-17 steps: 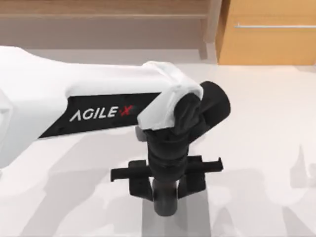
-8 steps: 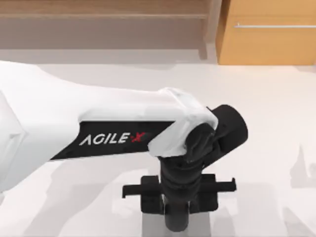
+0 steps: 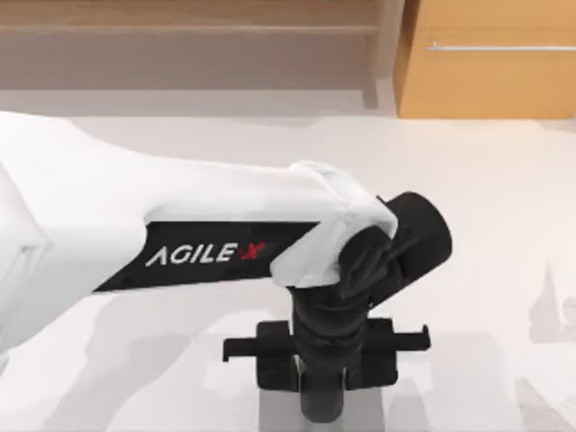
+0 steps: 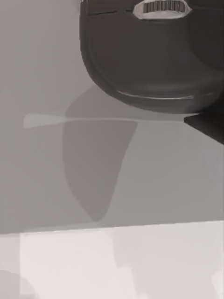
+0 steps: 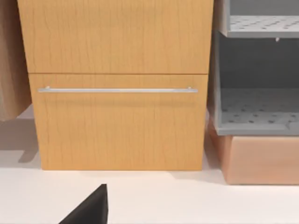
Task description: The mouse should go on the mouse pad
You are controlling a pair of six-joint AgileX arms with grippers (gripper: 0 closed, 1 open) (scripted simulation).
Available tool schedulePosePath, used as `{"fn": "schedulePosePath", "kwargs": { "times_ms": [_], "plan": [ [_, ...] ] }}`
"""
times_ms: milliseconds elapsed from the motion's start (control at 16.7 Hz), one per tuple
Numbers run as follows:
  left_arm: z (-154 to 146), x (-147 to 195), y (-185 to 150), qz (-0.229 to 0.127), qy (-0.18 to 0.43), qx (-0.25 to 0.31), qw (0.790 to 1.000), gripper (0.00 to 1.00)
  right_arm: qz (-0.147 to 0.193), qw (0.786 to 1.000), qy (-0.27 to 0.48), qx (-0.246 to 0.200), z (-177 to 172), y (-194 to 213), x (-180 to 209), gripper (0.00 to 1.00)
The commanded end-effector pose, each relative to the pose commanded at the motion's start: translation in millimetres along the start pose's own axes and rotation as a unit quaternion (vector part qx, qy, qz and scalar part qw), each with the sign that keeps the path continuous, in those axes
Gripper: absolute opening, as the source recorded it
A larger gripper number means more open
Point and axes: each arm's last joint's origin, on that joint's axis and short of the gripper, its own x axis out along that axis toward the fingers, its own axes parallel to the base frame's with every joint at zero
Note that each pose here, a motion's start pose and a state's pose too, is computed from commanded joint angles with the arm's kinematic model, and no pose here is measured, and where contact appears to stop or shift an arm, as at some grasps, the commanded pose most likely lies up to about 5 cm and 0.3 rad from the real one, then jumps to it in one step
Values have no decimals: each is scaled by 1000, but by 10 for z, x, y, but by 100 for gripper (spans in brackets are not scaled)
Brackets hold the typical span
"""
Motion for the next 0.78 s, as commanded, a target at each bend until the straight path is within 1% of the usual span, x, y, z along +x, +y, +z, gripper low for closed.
{"fn": "schedulePosePath", "kwargs": {
  "times_ms": [540,600,780],
  "plan": [
    [0,0,0,0,0,0,1000,98,0,1000,0,0,0,0,0,100],
    [0,0,0,0,0,0,1000,100,0,1000,0,0,0,0,0,100],
    [0,0,0,0,0,0,1000,100,0,1000,0,0,0,0,0,100]
  ]
}}
